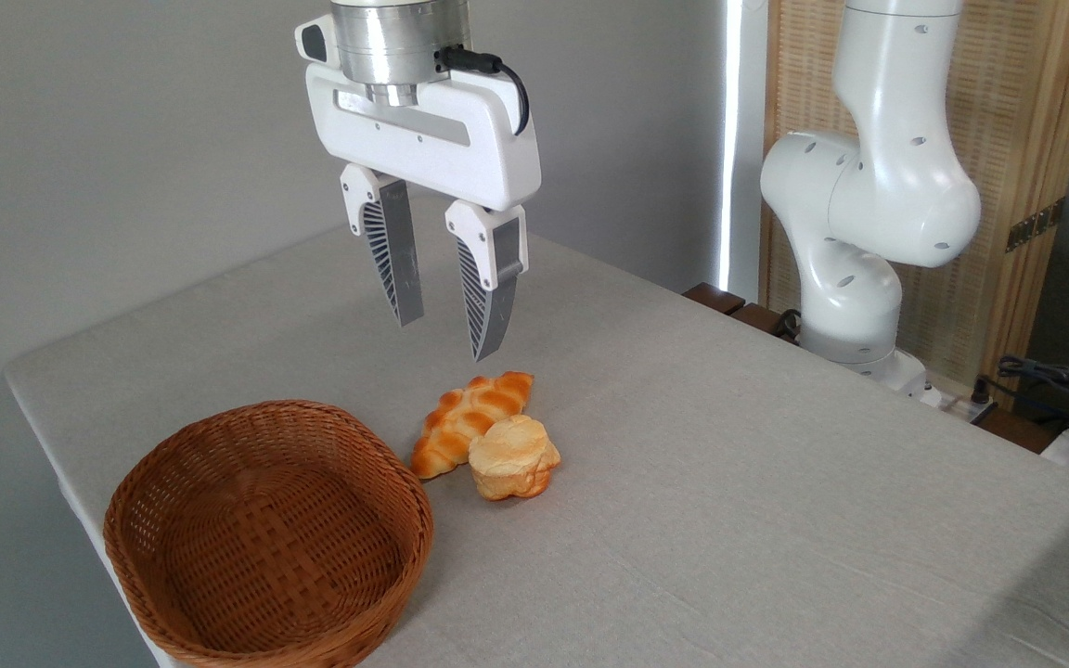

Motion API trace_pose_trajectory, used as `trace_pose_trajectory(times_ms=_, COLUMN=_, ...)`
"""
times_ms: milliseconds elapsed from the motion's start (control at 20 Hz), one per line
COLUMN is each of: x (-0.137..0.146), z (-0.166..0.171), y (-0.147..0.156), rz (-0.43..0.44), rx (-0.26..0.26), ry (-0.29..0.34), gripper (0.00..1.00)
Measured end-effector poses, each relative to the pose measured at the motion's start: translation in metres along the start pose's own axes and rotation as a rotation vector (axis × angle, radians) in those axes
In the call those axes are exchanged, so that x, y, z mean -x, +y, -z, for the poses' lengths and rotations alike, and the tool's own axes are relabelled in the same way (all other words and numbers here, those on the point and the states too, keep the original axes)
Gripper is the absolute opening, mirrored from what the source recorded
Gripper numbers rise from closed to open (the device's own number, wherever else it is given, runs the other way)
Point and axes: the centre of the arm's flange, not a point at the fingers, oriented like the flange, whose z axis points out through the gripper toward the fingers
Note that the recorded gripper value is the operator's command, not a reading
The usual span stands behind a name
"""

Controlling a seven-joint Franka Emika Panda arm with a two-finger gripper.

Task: Put bread into the basket

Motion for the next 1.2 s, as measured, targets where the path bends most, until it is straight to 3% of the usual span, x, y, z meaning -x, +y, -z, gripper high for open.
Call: trace_pose_trajectory(times_ms=1200, x=-0.0032, z=-0.0033, y=0.0018, rz=-0.005, rx=0.004, ry=-0.005, gripper=1.0)
